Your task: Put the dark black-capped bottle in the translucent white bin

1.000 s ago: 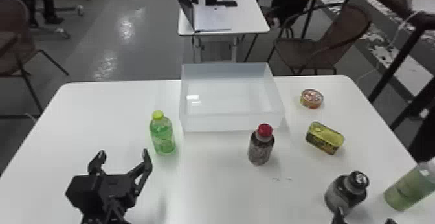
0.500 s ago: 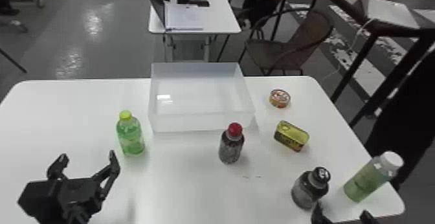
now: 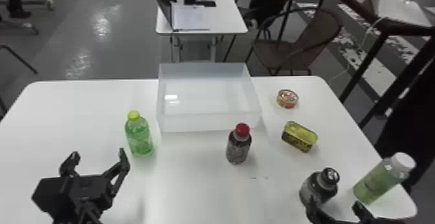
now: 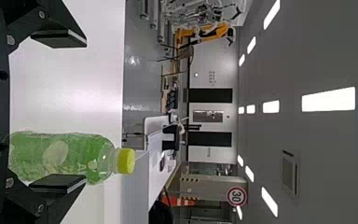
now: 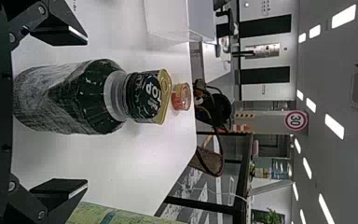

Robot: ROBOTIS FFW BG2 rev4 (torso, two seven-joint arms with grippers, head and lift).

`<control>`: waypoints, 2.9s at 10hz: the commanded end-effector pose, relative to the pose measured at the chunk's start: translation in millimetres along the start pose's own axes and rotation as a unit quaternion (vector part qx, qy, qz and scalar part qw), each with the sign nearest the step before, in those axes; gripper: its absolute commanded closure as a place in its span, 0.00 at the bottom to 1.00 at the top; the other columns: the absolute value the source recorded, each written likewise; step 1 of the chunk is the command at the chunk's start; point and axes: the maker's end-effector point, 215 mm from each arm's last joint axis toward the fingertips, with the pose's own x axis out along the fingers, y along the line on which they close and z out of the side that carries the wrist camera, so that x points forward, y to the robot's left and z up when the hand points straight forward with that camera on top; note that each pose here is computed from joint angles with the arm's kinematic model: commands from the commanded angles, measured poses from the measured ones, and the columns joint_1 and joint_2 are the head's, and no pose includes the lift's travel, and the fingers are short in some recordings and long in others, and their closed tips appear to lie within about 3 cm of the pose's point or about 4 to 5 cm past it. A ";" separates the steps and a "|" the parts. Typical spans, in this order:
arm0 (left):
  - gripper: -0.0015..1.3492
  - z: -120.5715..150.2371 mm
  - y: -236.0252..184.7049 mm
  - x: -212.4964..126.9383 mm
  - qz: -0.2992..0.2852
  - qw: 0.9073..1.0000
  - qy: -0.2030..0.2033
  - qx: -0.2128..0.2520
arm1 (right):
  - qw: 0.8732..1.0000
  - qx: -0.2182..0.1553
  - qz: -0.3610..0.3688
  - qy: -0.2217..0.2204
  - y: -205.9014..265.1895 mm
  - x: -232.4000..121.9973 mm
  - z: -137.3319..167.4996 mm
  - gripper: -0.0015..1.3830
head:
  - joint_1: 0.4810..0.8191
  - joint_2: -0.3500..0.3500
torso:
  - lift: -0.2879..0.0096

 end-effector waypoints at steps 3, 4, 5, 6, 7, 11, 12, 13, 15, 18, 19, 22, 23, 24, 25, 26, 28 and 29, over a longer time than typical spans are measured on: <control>0.19 -2.0 -0.7 -0.5 0.001 1.000 0.002 -0.003 | 1.000 0.025 0.018 -0.006 14.3 17.4 -6.6 0.15 | 0.63 0.38 | 0.66; 0.19 -2.5 -1.3 -0.7 0.002 1.000 0.002 -0.006 | 0.999 0.032 0.025 -0.009 19.0 23.1 -9.1 0.15 | 0.63 0.38 | 0.66; 0.19 -2.1 -1.2 -0.7 0.002 1.000 0.002 -0.007 | 0.999 0.036 0.029 -0.012 22.8 28.3 -8.3 0.15 | 0.63 0.39 | 0.66; 0.19 -2.5 -0.5 -0.8 0.004 1.000 0.002 -0.009 | 0.999 0.036 0.029 -0.015 23.4 32.0 -6.4 0.15 | 0.63 0.40 | 0.66; 0.19 -3.1 0.1 -1.5 0.007 1.000 0.002 -0.012 | 0.999 0.039 0.029 -0.018 23.7 36.0 -7.0 0.16 | 0.63 0.40 | 0.66; 0.19 -3.5 1.3 -2.2 0.010 1.000 0.002 -0.015 | 0.998 0.042 0.037 -0.022 17.6 45.3 -8.2 0.42 | 0.63 0.40 | 0.66; 0.19 -3.5 1.9 -2.2 0.011 1.000 0.001 -0.015 | 0.998 0.044 0.039 -0.020 18.8 45.4 -5.6 0.44 | 0.63 0.40 | 0.66; 0.19 -3.5 1.9 -2.2 0.011 1.000 0.001 -0.015 | 0.998 0.039 0.042 -0.028 21.2 46.4 4.3 0.44 | 0.63 0.40 | 0.66; 0.19 -3.6 1.9 -1.7 0.011 1.000 0.001 -0.015 | 0.995 0.045 0.073 -0.045 38.6 61.9 42.6 0.44 | 0.63 0.40 | 0.66; 0.19 -0.6 -2.4 3.0 0.006 1.000 -0.003 -0.016 | 0.981 0.039 0.180 -0.069 81.0 105.9 119.1 0.44 | 0.63 0.47 | 0.66; 0.19 -1.5 -2.5 2.9 0.006 1.000 -0.002 -0.017 | 0.976 0.042 0.198 -0.081 89.3 119.8 136.4 0.44 | 0.63 0.48 | 0.66; 0.19 -3.2 -4.9 4.9 0.006 1.000 0.000 -0.019 | 0.960 0.054 0.245 -0.125 123.3 153.4 184.5 0.44 | 0.63 0.51 | 0.66; 0.19 -2.3 -5.9 6.0 0.005 1.000 -0.001 -0.019 | 0.953 0.056 0.267 -0.135 134.1 165.0 200.4 0.44 | 0.63 0.52 | 0.66; 0.19 -1.5 -7.8 7.4 0.003 1.000 -0.001 -0.020 | 0.949 0.048 0.280 -0.140 139.2 176.2 210.9 0.44 | 0.63 0.53 | 0.66; 0.19 -3.6 -7.5 7.2 0.003 1.000 0.001 -0.019 | 0.947 0.033 0.286 -0.145 139.6 186.8 220.1 0.44 | 0.63 0.54 | 0.66; 0.19 -4.5 -7.8 7.1 0.003 1.000 0.002 -0.019 | 0.944 0.021 0.292 -0.152 138.7 197.4 226.6 0.44 | 0.63 0.54 | 0.66; 0.19 -3.3 -9.7 8.6 0.002 1.000 0.001 -0.020 | 0.931 0.025 0.332 -0.153 143.8 221.1 224.1 0.44 | 0.63 0.54 | 0.66; 0.19 -2.3 -12.1 10.4 -0.001 1.000 0.000 -0.020 | 0.928 0.041 0.340 -0.147 146.1 229.8 214.5 0.44 | 0.63 0.54 | 0.66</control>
